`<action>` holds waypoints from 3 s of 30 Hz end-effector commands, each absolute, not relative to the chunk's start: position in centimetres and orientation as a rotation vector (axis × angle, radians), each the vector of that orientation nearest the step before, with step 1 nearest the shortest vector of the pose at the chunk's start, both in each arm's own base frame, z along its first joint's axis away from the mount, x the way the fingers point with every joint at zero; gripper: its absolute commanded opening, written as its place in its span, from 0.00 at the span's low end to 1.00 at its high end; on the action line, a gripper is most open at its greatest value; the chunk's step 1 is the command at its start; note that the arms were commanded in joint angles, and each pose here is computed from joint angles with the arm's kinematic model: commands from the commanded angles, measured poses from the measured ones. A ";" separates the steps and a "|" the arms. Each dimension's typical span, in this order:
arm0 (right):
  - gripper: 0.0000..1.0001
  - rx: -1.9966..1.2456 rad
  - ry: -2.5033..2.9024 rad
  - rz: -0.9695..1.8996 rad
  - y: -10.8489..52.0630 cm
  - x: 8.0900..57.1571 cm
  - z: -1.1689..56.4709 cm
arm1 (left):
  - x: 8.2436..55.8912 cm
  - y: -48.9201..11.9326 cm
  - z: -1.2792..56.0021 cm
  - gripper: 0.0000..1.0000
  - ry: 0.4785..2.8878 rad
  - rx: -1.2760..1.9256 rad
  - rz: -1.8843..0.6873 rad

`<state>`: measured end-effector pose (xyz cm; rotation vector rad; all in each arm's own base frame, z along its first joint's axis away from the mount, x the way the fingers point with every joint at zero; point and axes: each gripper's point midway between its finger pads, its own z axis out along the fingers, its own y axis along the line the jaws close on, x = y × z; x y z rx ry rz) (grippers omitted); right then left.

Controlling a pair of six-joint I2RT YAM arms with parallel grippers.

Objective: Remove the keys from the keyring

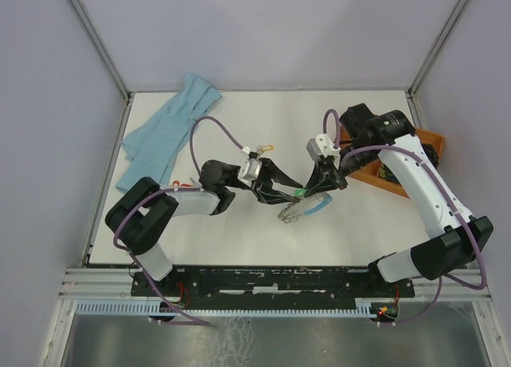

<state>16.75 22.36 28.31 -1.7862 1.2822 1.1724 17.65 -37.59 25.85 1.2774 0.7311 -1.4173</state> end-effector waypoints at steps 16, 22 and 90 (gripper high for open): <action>0.01 -1.797 1.234 1.214 22.9 16.0 28.4 | 15.8 -38.0 27.7 0.40 0.598 1.306 -1.494; 0.01 -1.802 1.241 1.211 23.0 16.1 28.2 | 15.1 -38.1 28.0 0.39 0.581 1.316 -1.505; 0.01 -1.297 1.478 1.163 22.2 23.5 28.5 | 23.0 -35.1 33.4 0.03 0.972 0.278 -1.490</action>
